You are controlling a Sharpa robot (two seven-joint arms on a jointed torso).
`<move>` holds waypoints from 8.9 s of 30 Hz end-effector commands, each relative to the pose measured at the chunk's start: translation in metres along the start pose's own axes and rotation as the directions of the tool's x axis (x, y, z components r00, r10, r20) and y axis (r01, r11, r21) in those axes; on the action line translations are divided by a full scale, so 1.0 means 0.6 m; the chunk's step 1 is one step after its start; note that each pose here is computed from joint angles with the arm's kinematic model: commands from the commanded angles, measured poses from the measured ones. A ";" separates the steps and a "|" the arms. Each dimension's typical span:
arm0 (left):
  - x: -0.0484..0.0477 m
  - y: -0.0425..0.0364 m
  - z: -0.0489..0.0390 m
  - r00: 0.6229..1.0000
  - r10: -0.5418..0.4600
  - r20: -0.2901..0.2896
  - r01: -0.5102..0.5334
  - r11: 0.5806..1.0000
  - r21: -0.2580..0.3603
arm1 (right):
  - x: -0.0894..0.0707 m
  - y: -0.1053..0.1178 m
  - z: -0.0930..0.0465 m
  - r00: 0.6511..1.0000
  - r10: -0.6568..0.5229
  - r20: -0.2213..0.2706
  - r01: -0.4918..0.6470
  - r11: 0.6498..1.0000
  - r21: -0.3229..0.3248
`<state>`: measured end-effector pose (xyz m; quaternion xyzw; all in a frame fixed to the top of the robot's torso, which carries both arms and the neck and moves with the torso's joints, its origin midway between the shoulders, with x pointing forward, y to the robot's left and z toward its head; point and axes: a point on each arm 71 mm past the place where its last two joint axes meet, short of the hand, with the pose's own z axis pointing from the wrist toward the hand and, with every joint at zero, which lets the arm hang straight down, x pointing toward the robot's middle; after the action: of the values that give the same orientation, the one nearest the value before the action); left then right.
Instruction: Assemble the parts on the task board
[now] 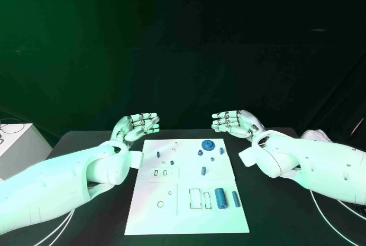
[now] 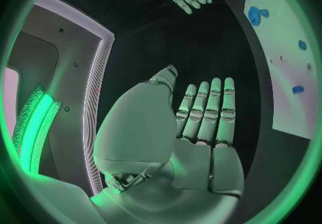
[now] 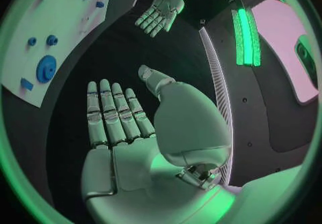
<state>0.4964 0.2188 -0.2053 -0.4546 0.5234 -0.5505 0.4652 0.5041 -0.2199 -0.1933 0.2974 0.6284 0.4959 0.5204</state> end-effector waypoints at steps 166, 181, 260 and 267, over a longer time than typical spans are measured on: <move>0.042 -0.087 -0.088 0.957 -0.083 -0.279 0.074 0.996 -0.041 | 0.122 0.082 0.134 0.406 -0.912 0.057 0.907 0.394 -0.147; 0.041 -0.093 -0.086 0.956 -0.078 -0.283 0.071 0.997 -0.034 | 0.127 0.079 0.143 0.386 -0.922 0.039 0.916 0.378 -0.137; 0.024 -0.094 -0.082 0.959 -0.068 -0.274 0.061 0.998 -0.033 | -0.064 0.001 0.053 0.731 -0.675 -0.102 0.676 0.697 0.239; 0.024 -0.094 -0.082 0.960 -0.067 -0.273 0.060 0.998 -0.033 | -0.059 0.001 0.054 0.732 -0.673 -0.105 0.676 0.699 0.234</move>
<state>0.4442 0.2155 -0.1522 -0.4042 0.5734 -0.6093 0.3696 0.5457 -0.2423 -0.1753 0.1108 0.7461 0.1871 0.6294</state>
